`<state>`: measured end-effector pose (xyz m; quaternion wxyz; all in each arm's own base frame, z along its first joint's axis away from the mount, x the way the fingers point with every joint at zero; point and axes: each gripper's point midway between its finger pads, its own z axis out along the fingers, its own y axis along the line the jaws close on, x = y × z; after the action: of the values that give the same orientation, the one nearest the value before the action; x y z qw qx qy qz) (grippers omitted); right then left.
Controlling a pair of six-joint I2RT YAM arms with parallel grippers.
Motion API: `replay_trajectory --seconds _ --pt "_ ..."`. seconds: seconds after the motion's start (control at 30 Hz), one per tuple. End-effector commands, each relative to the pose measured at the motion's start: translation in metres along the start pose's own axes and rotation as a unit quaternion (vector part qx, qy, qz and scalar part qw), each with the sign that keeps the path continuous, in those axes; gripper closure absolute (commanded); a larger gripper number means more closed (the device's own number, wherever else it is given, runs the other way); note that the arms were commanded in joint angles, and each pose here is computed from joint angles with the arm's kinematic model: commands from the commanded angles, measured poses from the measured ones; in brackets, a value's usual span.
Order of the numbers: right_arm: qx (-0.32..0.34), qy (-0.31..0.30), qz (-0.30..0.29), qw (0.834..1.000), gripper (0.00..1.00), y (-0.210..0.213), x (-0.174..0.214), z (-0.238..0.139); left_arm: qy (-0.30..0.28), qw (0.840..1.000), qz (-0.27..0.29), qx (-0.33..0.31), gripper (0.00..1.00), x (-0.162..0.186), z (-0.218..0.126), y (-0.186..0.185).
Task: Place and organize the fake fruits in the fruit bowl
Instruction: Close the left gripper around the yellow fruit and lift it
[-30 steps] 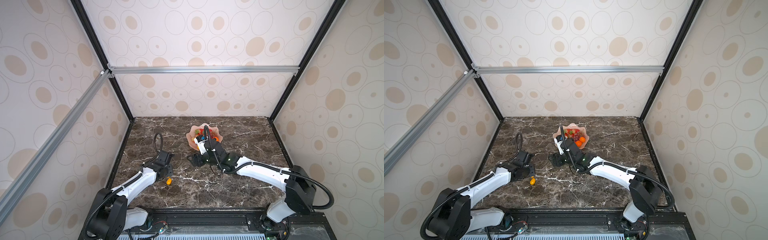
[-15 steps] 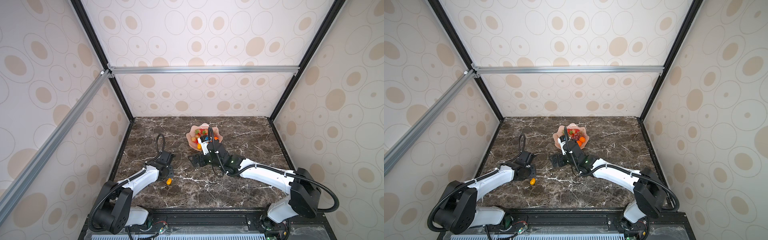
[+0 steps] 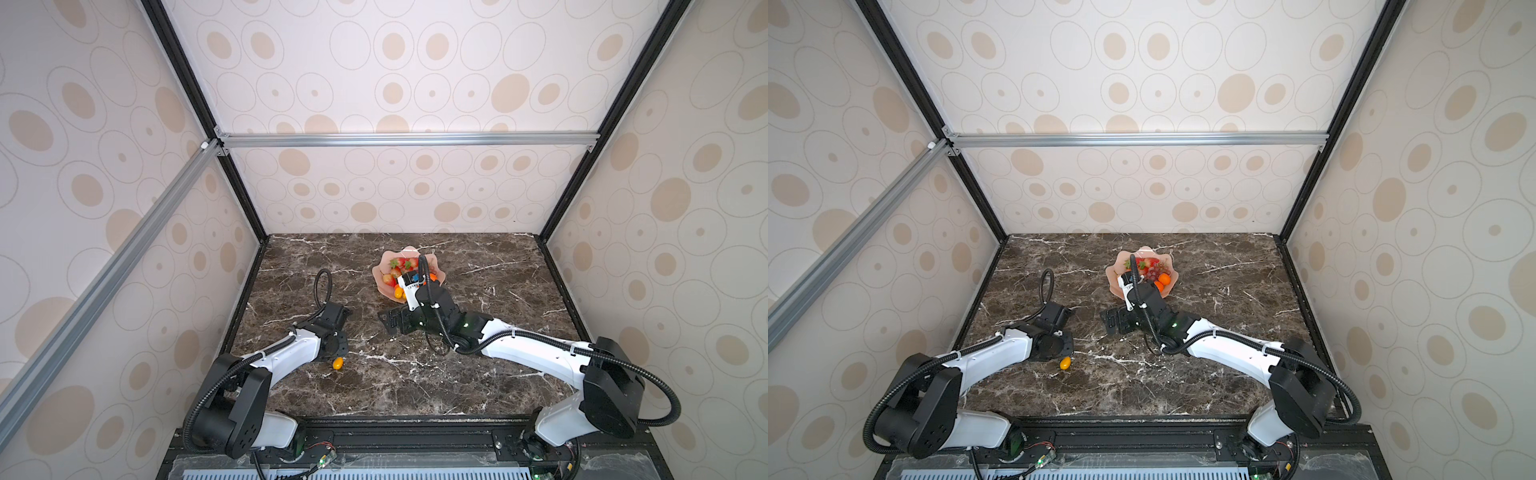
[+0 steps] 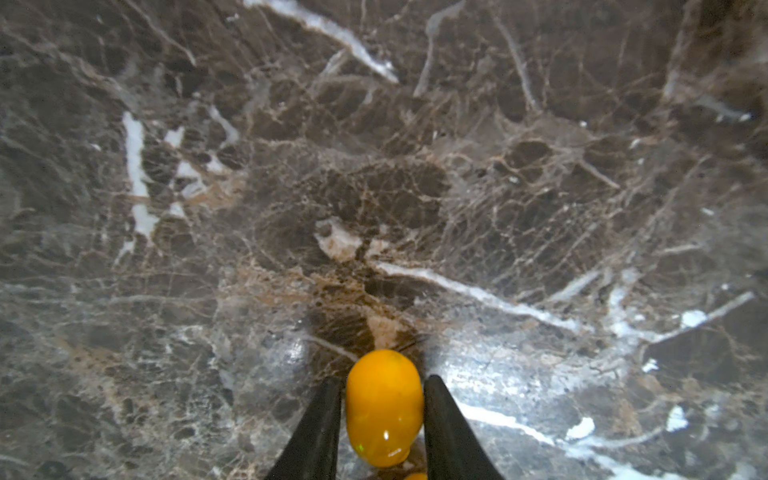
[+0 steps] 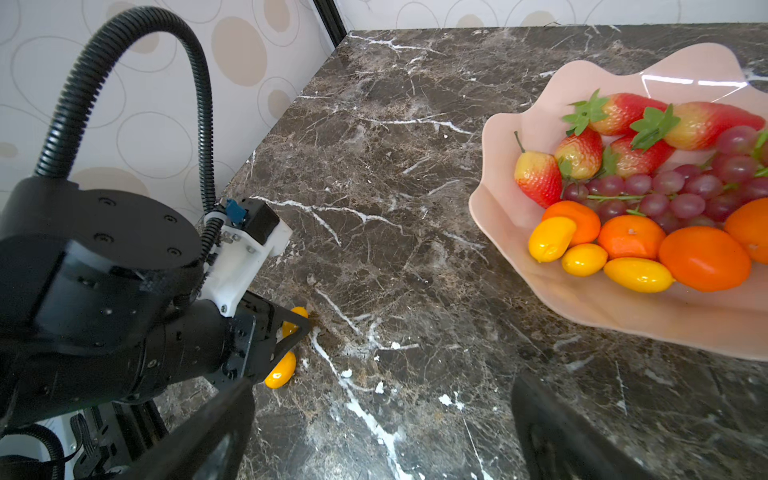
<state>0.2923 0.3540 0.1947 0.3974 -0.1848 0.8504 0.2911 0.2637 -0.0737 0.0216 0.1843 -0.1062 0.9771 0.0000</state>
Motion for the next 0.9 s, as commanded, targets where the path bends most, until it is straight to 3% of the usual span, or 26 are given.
replay_trajectory --seconds 0.0,0.87 --pt "-0.001 -0.011 0.003 1.0 0.0 0.002 -0.004 -0.007 -0.006 1.0 0.003 0.002 0.66 -0.007 -0.001 -0.002" --pt "0.012 -0.012 0.019 1.0 0.0 -0.004 -0.002 -0.007 -0.022 1.0 0.006 0.012 0.74 -0.017 -0.013 -0.006"
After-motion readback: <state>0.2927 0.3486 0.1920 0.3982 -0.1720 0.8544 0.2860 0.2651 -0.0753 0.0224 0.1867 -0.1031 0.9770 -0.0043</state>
